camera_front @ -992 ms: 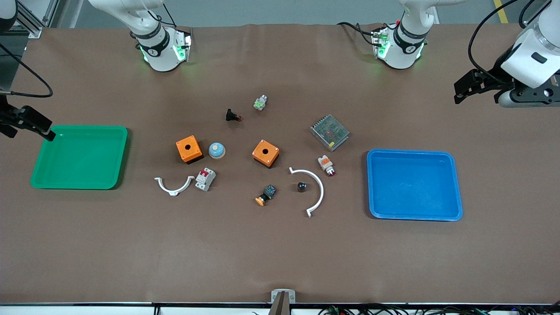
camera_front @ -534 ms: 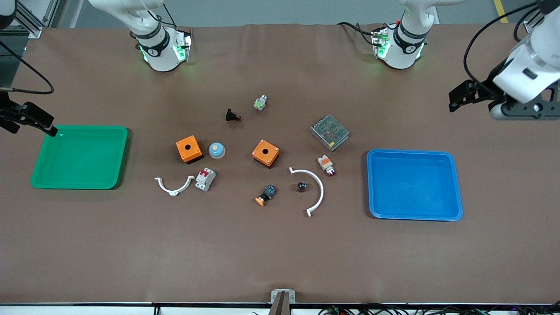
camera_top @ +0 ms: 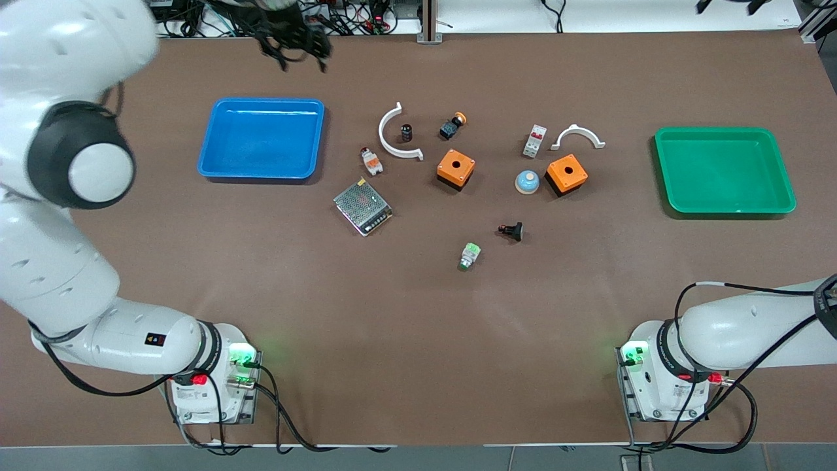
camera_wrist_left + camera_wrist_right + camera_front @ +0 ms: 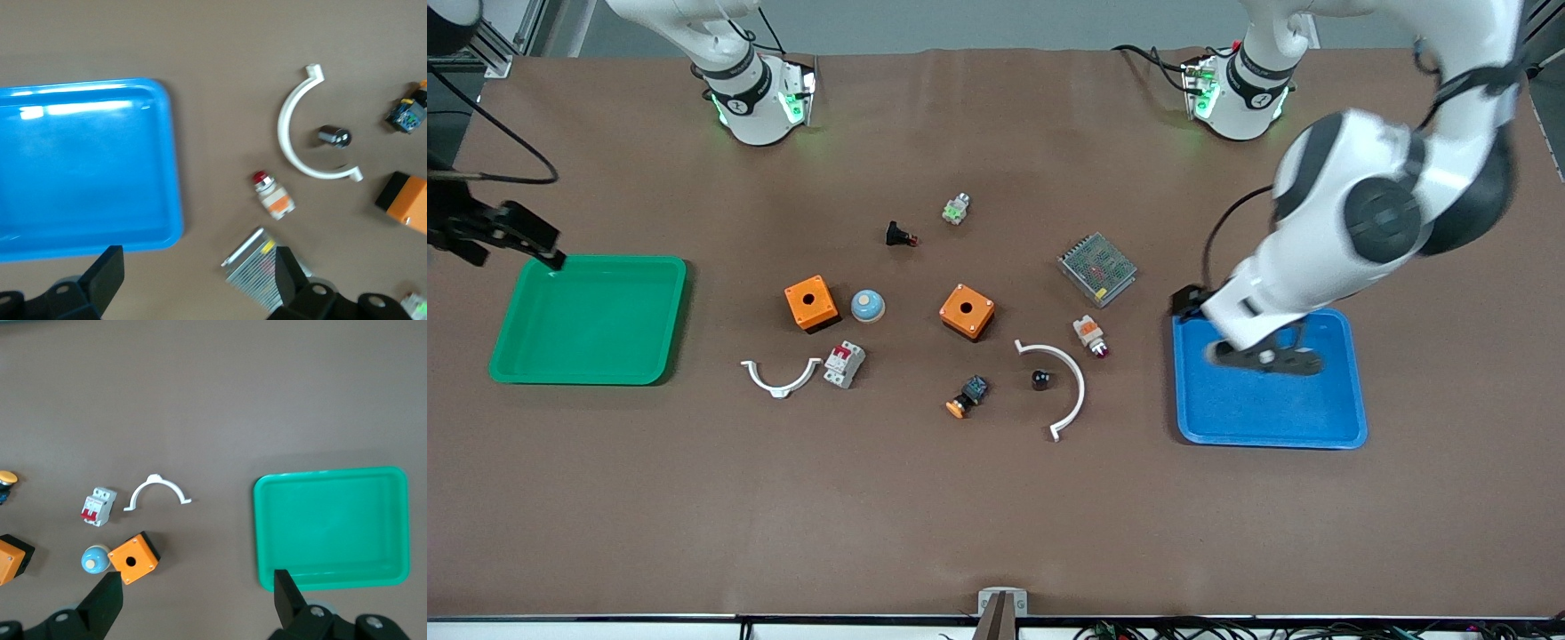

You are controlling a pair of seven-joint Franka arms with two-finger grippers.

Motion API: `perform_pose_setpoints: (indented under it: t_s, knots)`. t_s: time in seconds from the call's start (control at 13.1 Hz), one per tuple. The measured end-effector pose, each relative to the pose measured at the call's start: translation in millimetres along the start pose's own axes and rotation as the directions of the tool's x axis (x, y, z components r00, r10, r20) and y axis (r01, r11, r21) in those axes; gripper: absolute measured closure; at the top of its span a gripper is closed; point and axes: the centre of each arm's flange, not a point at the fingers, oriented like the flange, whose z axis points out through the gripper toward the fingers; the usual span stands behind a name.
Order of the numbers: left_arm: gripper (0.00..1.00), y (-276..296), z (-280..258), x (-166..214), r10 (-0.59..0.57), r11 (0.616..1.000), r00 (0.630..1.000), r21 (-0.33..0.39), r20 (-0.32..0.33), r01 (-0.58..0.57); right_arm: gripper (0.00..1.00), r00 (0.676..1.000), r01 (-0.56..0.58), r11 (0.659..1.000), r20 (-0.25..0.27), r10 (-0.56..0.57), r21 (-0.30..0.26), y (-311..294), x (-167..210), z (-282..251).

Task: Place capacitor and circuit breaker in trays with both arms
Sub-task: 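Lower the left gripper to the capacitor while the right gripper reaches the breaker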

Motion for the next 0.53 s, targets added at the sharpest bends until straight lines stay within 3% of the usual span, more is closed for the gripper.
perform_pose_setpoints:
  t_s: [0.23,0.38,0.53]
  knots:
    - [0.0,47,91,22,-0.031,1.0,0.999,-0.007,-0.037,0.03,0.0,0.986,-0.138,0.99,0.09,0.137,-0.002,-48,23,79]
    - [0.03,70,134,30,-0.1,0.995,0.994,-0.029,-0.048,0.099,0.0,0.952,-0.274,0.961,0.135,0.275,-0.03,-88,30,133]
    - [0.11,108,165,32,-0.183,0.982,0.981,-0.055,-0.063,0.179,0.0,0.911,-0.389,0.92,0.131,0.391,-0.04,-136,27,188]
